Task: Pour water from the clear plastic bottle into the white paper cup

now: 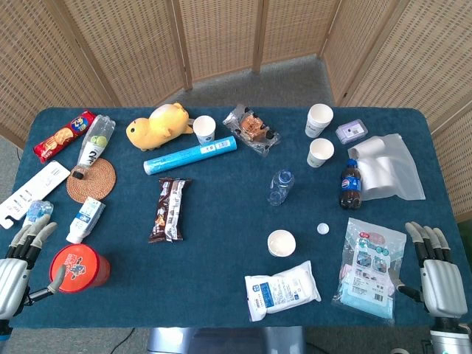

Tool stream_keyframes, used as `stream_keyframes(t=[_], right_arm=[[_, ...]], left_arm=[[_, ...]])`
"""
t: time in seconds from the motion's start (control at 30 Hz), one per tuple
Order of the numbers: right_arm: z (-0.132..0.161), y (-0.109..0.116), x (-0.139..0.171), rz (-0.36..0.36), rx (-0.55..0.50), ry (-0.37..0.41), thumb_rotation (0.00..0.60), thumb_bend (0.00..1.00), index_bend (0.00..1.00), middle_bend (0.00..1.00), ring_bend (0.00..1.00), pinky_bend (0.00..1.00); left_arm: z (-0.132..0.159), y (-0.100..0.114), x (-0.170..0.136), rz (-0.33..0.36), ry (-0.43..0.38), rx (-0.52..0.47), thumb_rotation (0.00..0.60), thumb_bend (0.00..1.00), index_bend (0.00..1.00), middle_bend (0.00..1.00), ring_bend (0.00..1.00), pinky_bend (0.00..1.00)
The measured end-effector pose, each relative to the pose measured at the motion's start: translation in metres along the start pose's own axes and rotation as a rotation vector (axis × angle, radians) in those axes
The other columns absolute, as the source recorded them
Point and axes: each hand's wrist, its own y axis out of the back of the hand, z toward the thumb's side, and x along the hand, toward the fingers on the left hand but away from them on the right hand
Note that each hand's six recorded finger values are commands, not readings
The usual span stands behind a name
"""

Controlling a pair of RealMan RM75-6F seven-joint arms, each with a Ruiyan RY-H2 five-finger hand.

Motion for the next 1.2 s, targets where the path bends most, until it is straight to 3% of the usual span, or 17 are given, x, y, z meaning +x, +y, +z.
stream_keyframes(t=[0.63,0.83,1.2], right_arm=[[0.002,-0.006,-0.007,0.023,-0.098,0.029,0.600,0.33,0.00,0.00,0.00,0.00],[0.010,-0.010,-0.017,0.054,-0.226,0.070,0.600,0.33,0.00,0.00,0.00,0.00],[0.032,-0.020,-0.064,0.199,-0.549,0.161,0.600,0.33,0.00,0.00,0.00,0.00]], left_arm=[[0.005,0.004,0.002,0.009,-0.004,0.002,0.230,0.46,0.07,0.04,0.00,0.00],[0.010,0.004,0.006,0.001,-0.018,-0.011,0.233,0.46,0.07,0.04,0.00,0.00],[0.019,0.004,0.012,-0.001,-0.034,-0.008,0.228,0.46,0.07,0.04,0.00,0.00]])
